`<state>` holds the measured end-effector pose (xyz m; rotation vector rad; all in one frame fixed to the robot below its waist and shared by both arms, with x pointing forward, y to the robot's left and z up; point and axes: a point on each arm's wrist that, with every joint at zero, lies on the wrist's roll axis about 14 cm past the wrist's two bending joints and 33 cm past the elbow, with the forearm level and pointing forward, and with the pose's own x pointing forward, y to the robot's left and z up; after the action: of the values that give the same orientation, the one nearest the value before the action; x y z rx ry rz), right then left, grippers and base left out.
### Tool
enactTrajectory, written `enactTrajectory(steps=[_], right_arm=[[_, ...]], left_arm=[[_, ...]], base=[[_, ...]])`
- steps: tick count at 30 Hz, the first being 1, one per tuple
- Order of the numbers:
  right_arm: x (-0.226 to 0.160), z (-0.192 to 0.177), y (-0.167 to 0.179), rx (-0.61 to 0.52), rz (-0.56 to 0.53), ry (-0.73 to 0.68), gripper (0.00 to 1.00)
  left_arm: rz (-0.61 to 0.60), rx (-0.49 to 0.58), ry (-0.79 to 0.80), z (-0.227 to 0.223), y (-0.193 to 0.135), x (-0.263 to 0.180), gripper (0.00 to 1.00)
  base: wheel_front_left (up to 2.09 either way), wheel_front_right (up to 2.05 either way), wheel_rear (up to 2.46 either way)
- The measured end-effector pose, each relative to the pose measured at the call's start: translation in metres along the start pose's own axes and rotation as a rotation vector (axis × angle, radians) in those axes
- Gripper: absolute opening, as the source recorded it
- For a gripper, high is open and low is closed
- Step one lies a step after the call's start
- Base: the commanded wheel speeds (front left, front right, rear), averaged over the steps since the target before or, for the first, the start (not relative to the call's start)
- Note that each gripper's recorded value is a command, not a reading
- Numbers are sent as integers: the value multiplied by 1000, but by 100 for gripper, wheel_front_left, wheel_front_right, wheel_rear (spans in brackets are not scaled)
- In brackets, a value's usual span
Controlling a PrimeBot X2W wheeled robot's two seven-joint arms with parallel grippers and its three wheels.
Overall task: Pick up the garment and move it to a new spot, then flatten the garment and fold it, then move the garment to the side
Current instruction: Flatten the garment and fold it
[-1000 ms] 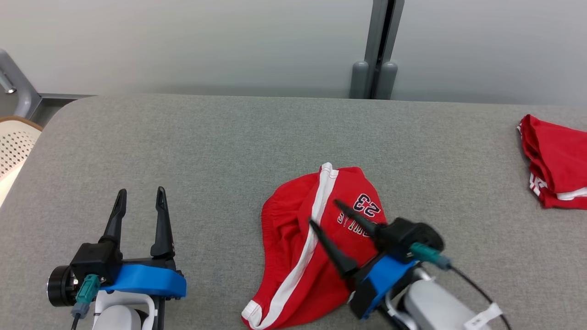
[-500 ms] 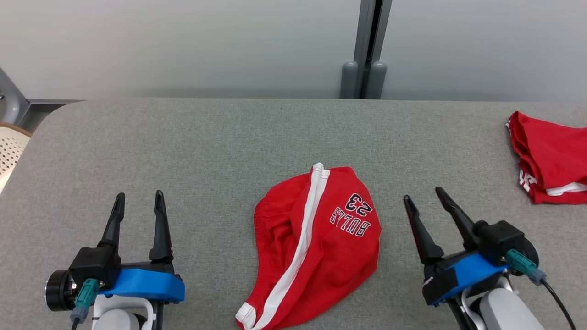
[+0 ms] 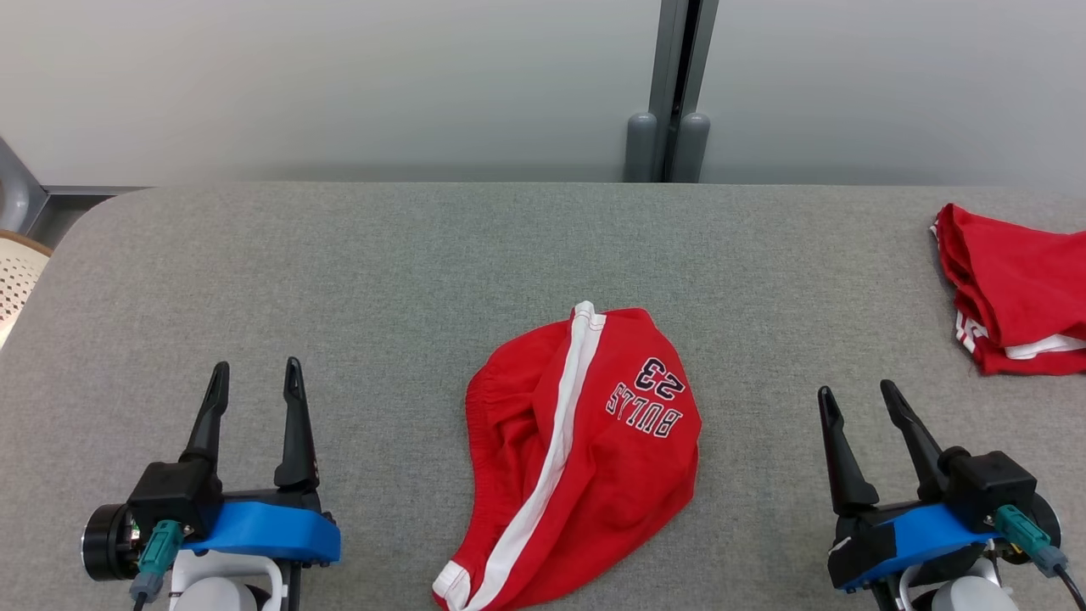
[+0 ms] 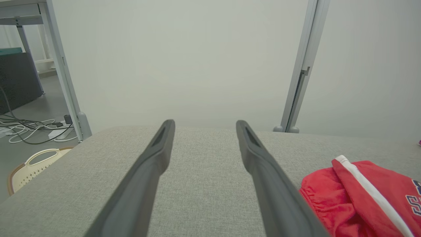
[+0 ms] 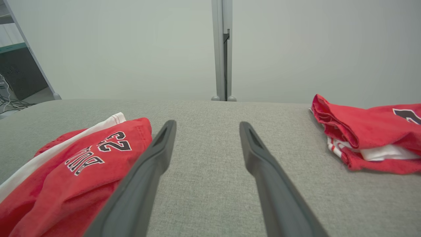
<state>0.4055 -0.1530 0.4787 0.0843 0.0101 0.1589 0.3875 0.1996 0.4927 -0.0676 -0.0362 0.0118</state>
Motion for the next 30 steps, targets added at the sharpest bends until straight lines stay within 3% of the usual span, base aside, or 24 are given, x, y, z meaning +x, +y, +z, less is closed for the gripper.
enactTrajectory(steps=[10,23,30], right_arm=[[8,4,12,-14,32,-6,100],[86,49,103,-127,357,-31,100],[109,8,135,-205,463,202,100]], left_arm=[[5,3,5,-2,1,-1,100],[20,-1,18,-6,5,3,100],[55,-8,30,-9,16,0,100]], base=[[0,0,0],[0,0,0],[0,0,0]])
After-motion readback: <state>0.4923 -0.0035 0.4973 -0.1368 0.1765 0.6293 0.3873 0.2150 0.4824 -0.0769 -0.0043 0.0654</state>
